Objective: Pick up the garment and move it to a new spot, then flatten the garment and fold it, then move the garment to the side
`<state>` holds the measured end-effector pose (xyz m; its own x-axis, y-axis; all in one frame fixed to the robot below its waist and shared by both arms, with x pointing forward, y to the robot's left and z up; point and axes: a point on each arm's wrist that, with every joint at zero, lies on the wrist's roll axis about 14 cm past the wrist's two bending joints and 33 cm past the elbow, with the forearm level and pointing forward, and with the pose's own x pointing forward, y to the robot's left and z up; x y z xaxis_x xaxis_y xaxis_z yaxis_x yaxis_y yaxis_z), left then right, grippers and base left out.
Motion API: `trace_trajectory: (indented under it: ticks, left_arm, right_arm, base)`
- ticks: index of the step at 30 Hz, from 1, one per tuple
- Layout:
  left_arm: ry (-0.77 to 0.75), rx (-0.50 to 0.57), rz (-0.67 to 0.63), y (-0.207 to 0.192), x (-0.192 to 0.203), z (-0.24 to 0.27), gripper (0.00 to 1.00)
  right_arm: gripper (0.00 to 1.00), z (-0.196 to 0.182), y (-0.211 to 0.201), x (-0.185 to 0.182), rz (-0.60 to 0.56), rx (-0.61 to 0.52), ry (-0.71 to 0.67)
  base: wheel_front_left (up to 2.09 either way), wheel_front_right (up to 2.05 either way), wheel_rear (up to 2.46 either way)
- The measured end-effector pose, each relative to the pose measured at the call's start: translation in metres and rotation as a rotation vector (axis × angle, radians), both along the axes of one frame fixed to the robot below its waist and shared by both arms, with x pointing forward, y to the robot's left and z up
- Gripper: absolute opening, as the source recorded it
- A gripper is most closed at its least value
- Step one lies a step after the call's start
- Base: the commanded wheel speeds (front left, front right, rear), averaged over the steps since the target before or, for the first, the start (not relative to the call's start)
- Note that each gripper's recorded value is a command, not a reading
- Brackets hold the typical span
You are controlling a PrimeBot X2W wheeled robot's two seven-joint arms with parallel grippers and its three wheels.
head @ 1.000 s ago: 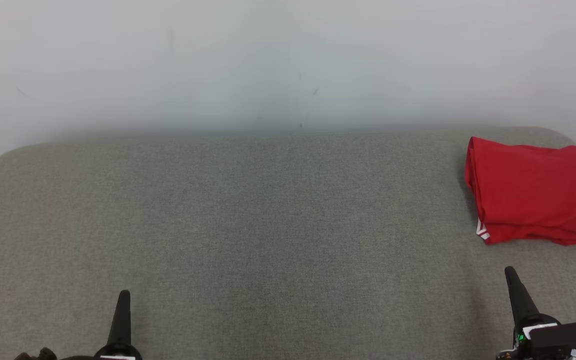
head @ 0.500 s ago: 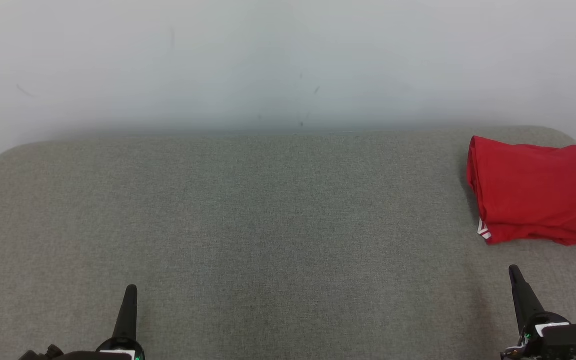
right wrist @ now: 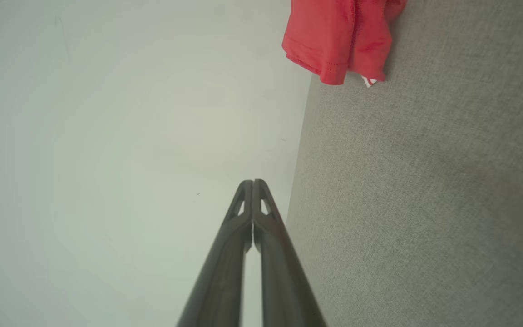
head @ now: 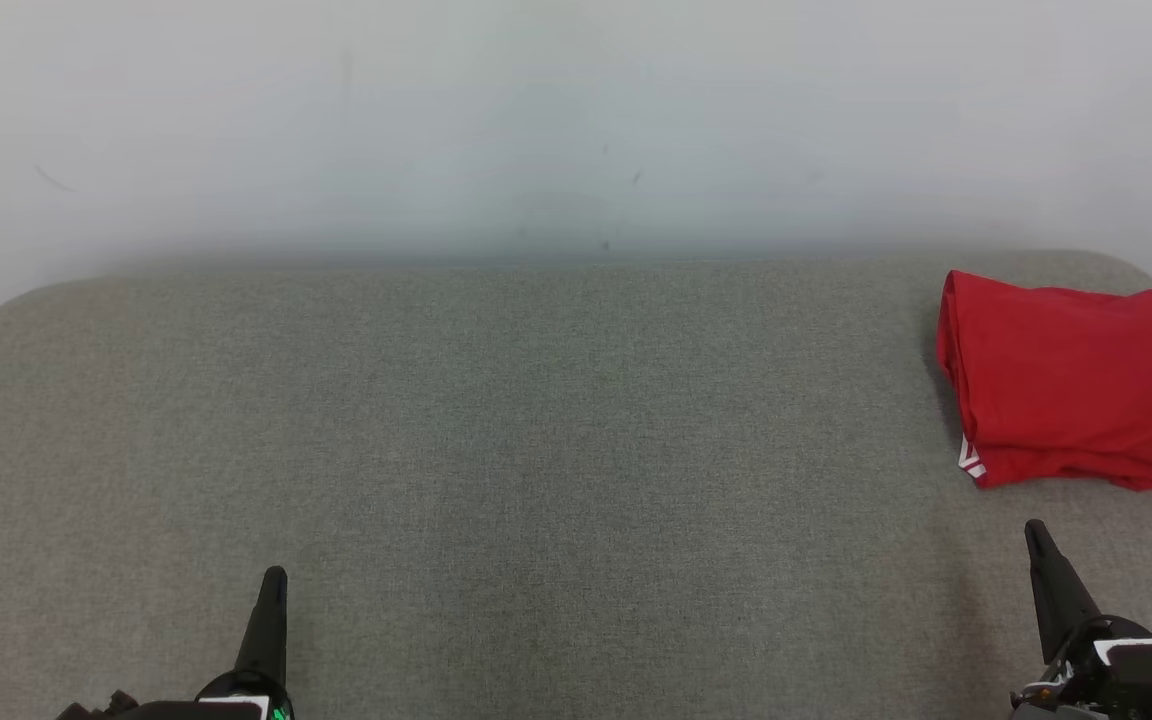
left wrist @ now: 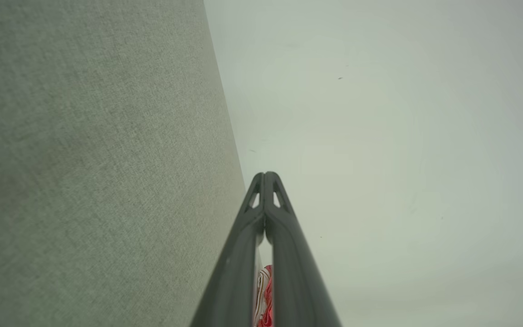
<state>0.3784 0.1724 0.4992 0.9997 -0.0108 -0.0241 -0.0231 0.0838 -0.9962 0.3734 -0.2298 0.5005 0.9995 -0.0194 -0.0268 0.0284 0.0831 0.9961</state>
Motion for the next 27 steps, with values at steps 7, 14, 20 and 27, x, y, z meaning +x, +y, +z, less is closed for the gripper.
trace_trajectory:
  ticks: [7, 14, 20, 27]
  left_arm:
    - [-0.006, -0.052, -0.002, -0.0025, 0.0026, 0.0019, 0.00]
    - [-0.008, -0.084, -0.006, -0.0045, 0.0028, 0.0016, 0.00]
    - [-0.007, -0.084, -0.006, -0.0045, 0.0028, 0.0015, 0.00]
    - [-0.007, -0.084, -0.006, -0.0045, 0.0028, 0.0015, 0.00]
  right_arm:
    - [0.00, 0.0010, -0.0011, 0.0005, 0.001, 0.050, -0.010]
    - [0.00, 0.0021, -0.0025, 0.0010, -0.001, 0.086, -0.019]
    - [0.00, 0.0021, -0.0025, 0.0010, -0.001, 0.087, -0.019]
    - [0.00, 0.0022, -0.0027, 0.0009, -0.002, 0.087, -0.019]
  base:
    - [0.00, 0.00, 0.00]
    - [0.00, 0.00, 0.00]
    - [0.00, 0.00, 0.00]
    - [0.00, 0.00, 0.00]
